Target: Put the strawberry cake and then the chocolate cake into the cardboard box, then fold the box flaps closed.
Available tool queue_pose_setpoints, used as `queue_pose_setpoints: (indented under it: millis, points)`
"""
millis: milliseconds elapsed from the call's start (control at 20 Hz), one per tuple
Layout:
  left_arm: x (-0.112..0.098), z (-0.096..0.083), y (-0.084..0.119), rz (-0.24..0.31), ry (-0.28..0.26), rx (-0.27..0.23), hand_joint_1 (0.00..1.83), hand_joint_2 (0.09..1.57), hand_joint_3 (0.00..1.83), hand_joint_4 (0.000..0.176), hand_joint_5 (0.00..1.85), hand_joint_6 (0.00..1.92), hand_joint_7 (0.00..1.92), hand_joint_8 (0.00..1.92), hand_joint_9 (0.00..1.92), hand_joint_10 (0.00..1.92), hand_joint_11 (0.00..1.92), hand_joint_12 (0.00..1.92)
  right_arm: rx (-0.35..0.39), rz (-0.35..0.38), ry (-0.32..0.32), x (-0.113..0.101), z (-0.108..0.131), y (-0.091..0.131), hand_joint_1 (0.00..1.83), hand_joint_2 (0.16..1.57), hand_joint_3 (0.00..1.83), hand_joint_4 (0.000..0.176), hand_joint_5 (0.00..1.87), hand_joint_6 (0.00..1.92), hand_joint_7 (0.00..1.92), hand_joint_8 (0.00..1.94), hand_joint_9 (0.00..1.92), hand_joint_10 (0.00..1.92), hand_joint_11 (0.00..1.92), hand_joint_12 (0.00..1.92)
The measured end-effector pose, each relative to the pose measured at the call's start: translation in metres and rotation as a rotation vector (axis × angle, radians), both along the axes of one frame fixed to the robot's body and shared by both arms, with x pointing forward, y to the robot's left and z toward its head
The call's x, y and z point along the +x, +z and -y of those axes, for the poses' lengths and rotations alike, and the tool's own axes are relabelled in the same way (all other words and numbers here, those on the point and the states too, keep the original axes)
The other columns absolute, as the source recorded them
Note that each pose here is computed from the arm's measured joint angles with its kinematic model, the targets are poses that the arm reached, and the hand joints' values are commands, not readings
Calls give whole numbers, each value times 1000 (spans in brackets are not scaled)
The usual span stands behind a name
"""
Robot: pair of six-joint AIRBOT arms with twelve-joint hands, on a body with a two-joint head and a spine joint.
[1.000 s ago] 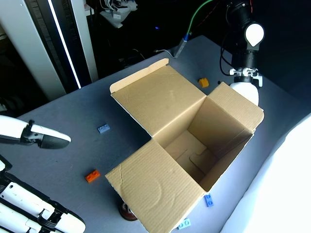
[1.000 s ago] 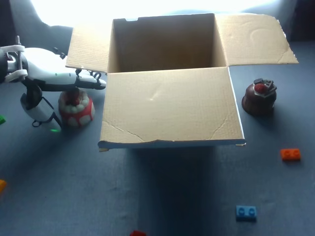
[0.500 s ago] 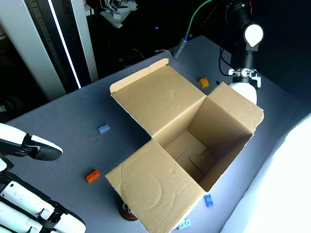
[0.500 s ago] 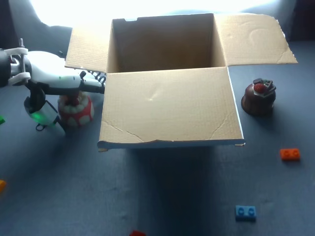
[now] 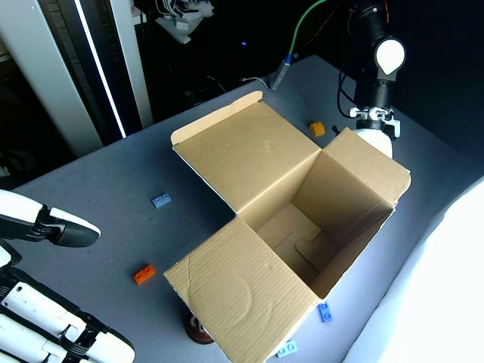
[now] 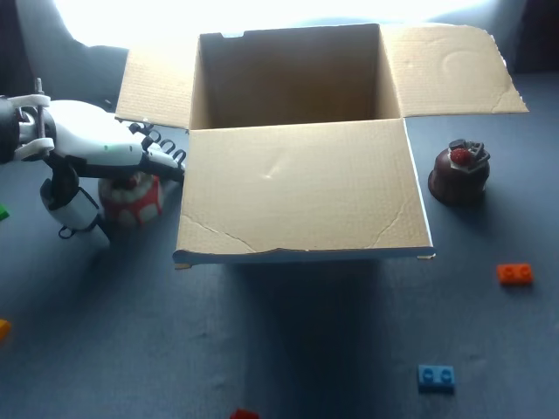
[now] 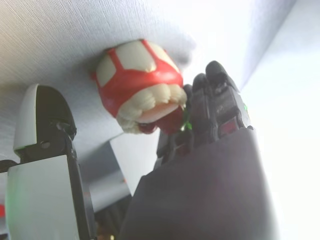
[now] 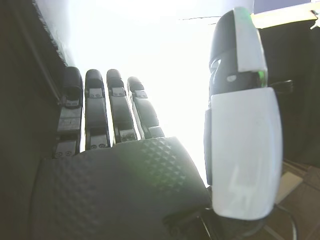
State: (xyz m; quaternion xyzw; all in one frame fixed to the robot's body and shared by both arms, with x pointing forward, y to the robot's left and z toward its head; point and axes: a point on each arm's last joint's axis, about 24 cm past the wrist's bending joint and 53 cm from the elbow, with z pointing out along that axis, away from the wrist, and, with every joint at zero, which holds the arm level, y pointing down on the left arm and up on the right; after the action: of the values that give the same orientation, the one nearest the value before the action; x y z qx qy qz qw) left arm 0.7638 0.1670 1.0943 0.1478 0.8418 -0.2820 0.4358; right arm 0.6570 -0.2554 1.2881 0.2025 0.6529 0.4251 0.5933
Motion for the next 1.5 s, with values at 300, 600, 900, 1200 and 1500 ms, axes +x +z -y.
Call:
queue_pose_setpoints:
  millis: [300, 600, 900, 1200, 1500]
  points:
    - [1, 3, 4, -3, 14, -31, 1244, 1079, 3, 0, 633, 60, 439, 559, 397, 1144, 359, 1573, -2, -7, 3, 0, -1, -2, 724, 973, 5, 0, 44, 3, 106, 5, 136, 7, 0, 525]
    - [-4, 4, 4, -12, 6, -38, 1280, 1315, 4, 0, 568, 1560, 523, 1630, 662, 1680, 629, 1840, -1, -5, 3, 0, -1, -1, 741, 987, 8, 0, 41, 3, 117, 7, 147, 9, 0, 533]
    - [-16, -6, -6, -28, -20, 5, 1291, 1305, 0, 0, 574, 1525, 592, 1585, 660, 1677, 611, 1883, -1, 18, 4, 0, -2, 5, 734, 989, 2, 0, 43, 7, 115, 8, 145, 7, 0, 538]
    - [-31, -8, -1, -45, -57, -6, 1288, 1309, 0, 0, 575, 1522, 577, 1612, 649, 1683, 580, 1884, 9, 23, 6, 0, -3, 7, 738, 991, 1, 0, 36, 1, 111, 1, 149, 1, 0, 512]
    - [-45, -22, 10, -49, -76, -9, 1295, 1302, 0, 0, 568, 1485, 595, 1606, 672, 1666, 569, 1862, -7, 29, 5, 0, -3, 7, 776, 982, 0, 0, 40, 1, 103, 0, 142, 1, 0, 512]
